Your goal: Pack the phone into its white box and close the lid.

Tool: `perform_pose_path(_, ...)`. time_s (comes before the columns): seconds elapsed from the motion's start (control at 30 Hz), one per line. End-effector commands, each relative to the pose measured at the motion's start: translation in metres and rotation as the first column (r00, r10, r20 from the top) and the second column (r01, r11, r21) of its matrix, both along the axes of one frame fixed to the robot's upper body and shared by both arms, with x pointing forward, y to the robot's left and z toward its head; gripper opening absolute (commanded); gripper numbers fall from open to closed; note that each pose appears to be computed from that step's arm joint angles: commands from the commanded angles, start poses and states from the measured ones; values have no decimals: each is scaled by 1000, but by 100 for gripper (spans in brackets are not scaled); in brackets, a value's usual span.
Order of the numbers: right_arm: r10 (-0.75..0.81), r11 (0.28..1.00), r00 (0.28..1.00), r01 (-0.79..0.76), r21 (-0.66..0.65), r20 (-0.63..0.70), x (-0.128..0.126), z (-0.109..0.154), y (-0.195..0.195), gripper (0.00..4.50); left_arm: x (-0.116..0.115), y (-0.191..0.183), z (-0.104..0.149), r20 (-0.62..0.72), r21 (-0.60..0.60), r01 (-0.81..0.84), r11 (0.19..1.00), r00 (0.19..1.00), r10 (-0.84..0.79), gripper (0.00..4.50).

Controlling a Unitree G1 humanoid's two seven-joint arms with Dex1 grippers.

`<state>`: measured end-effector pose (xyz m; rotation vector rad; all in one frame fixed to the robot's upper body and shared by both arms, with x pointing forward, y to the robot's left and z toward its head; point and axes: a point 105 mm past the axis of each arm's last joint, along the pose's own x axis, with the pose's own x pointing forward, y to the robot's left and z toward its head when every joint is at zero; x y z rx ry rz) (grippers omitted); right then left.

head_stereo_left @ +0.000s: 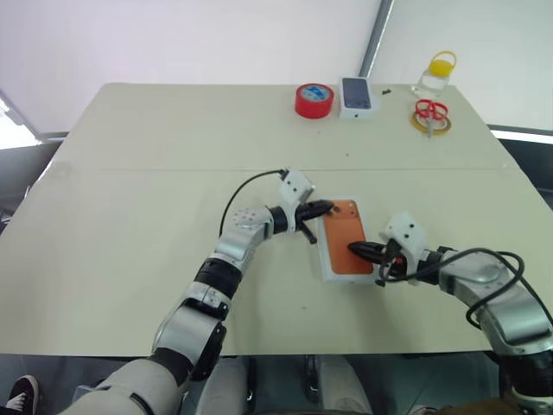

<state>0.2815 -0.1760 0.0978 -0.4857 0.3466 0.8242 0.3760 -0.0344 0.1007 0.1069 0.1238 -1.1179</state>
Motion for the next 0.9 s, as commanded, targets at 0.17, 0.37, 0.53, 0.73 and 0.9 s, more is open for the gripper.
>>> perform_pose_path(0.17,-92,982,989,109,151,-111,5,0,-6,90,-5,20,-16,-72,25,41,999,997,-39,84)
perform_pose_path(0.37,-139,956,990,134,260,0,19,32,-18,382,0,61,32,39,-123,-25,992,999,30,365)
perform_pose_path(0.53,-121,953,982,73,295,146,6,64,-41,445,-7,123,38,81,-98,-133,986,987,141,367)
perform_pose_path(0.73,-119,962,984,82,261,132,-6,65,-73,445,-32,193,25,75,-19,-211,977,974,212,367)
perform_pose_path(0.9,-95,970,990,69,234,102,-2,54,-77,445,-47,225,23,55,2,-280,960,958,280,367)
